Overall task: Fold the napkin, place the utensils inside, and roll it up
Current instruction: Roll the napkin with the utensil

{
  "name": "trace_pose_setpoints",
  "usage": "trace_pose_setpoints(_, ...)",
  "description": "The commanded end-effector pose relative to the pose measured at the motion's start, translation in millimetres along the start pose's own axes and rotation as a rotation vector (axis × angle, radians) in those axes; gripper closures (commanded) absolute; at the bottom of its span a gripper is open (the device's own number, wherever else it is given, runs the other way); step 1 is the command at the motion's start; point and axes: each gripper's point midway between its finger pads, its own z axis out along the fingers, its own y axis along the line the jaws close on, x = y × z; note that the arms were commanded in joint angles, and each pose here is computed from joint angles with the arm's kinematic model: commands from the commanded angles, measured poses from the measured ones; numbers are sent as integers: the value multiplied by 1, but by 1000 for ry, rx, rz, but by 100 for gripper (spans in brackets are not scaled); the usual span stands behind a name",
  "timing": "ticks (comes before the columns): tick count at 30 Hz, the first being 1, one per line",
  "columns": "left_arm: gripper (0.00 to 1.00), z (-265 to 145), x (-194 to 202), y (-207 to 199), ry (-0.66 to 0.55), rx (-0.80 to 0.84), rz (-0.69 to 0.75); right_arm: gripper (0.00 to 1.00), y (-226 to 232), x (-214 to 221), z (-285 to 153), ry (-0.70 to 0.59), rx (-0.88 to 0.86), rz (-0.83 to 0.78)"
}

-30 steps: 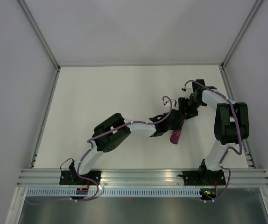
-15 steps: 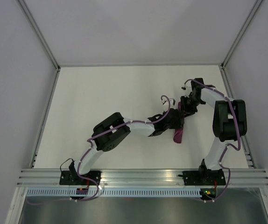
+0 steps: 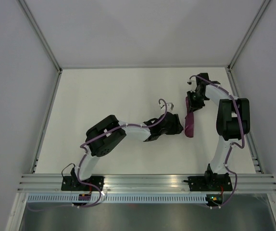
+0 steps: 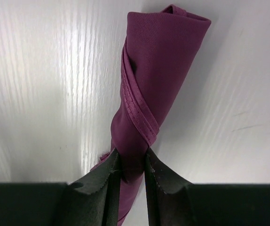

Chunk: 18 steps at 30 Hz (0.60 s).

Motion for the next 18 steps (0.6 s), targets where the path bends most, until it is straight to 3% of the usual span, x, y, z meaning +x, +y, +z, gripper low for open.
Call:
trace_pose_setpoints(1,43,-25,-13,-6,-6,48,36,71,-24,-12,13,6,119,-8)
trace_pose_setpoints(8,43,-54,-19,4,-12,56,56,69,-18,-30,22,-6,110,4)
trace_pose_setpoints(15,43,-69,-21,5,-11,70,66,52,-9,-38,19,-18,89,-16)
trace_pose_setpoints(18,43,-71,-22,3,-12,76,70,50,-6,-39,16,-21,80,-24)
